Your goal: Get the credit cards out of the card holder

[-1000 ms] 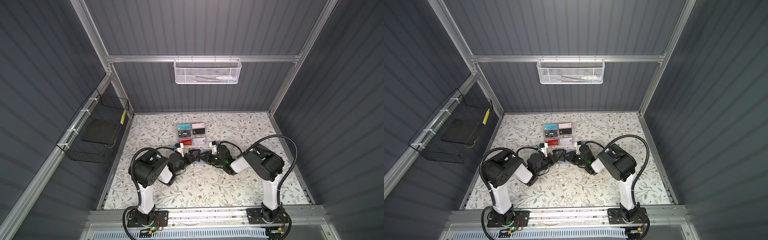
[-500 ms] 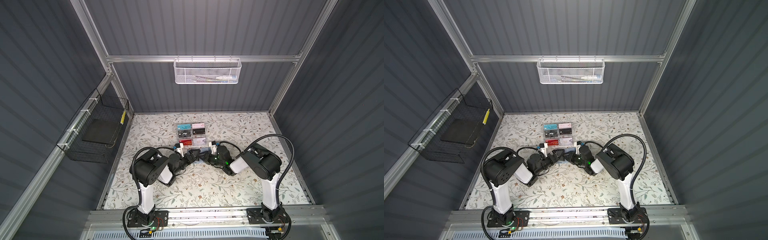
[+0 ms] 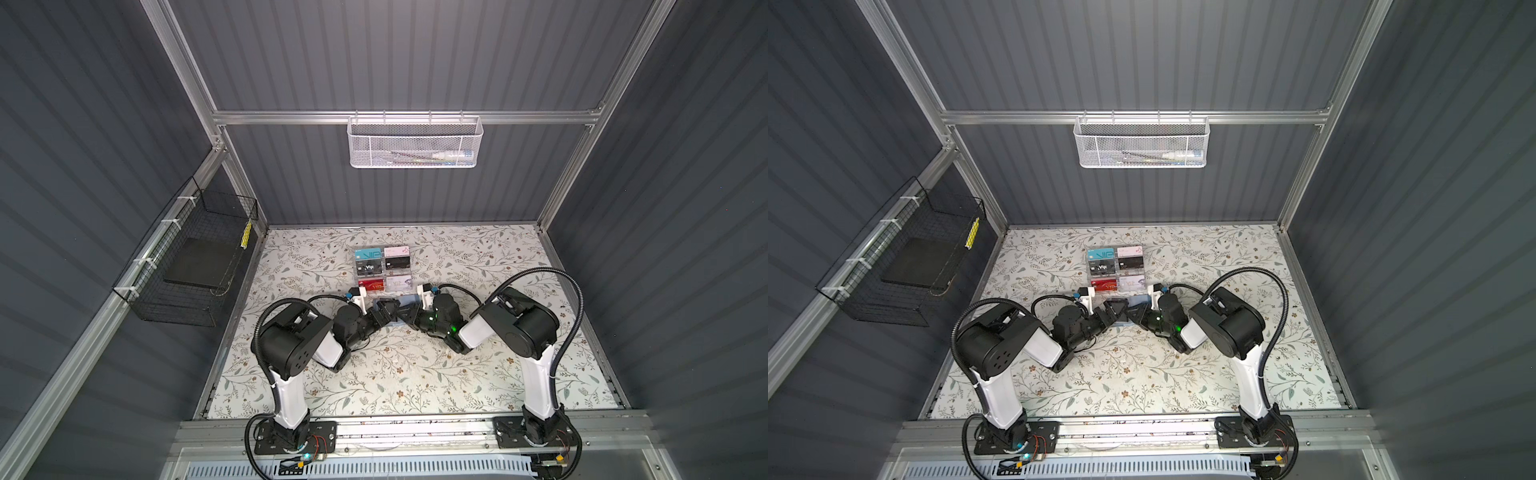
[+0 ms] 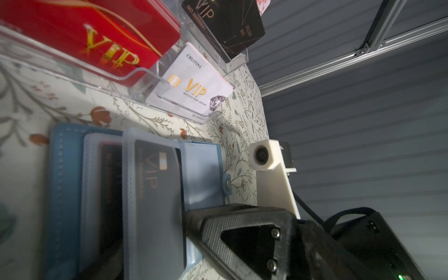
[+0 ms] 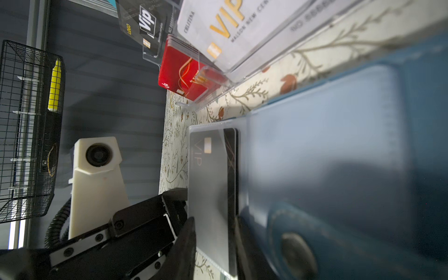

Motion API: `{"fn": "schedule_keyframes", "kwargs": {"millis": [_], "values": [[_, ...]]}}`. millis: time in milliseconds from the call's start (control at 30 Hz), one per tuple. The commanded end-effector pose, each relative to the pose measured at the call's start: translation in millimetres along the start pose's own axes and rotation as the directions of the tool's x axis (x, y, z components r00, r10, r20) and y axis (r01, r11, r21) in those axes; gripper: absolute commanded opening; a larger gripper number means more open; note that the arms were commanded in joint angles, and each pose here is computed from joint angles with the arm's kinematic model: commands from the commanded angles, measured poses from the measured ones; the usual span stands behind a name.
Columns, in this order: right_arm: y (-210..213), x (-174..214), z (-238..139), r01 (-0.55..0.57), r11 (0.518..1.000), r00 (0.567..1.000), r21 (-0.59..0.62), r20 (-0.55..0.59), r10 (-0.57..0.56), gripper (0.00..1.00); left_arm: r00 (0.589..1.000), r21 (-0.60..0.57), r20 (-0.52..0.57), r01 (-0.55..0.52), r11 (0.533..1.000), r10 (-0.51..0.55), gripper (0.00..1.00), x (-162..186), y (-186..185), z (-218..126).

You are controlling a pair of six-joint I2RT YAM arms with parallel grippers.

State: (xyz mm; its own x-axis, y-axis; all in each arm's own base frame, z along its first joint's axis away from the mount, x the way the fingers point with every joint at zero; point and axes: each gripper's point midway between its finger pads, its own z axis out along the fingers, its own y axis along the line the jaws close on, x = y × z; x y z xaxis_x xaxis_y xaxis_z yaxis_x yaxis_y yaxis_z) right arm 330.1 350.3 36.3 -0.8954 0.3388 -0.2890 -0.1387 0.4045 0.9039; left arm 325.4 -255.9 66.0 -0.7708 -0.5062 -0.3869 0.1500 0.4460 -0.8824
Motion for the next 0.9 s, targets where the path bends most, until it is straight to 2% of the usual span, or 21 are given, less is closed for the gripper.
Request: {"fn": "schedule_keyframes", "kwargs": {"millis": [0,333,867], "values": [[-5,14,0,0.017,1.000,0.999,0.025,-0.038,-0.016,0.30,0.980,-0.323,-0.168,0.051,0.945,-0.110,1.00,47,81,-26],[-9,16,2,0.024,0.999,0.999,0.043,-0.047,-0.022,0.29,0.979,-0.369,-0.202,-0.083,0.926,0.007,1.00,9,49,-36],[-10,14,4,0.057,0.995,0.997,0.083,-0.054,-0.052,0.29,0.971,-0.263,-0.239,-0.089,0.961,0.024,1.00,-13,0,-12]]}}
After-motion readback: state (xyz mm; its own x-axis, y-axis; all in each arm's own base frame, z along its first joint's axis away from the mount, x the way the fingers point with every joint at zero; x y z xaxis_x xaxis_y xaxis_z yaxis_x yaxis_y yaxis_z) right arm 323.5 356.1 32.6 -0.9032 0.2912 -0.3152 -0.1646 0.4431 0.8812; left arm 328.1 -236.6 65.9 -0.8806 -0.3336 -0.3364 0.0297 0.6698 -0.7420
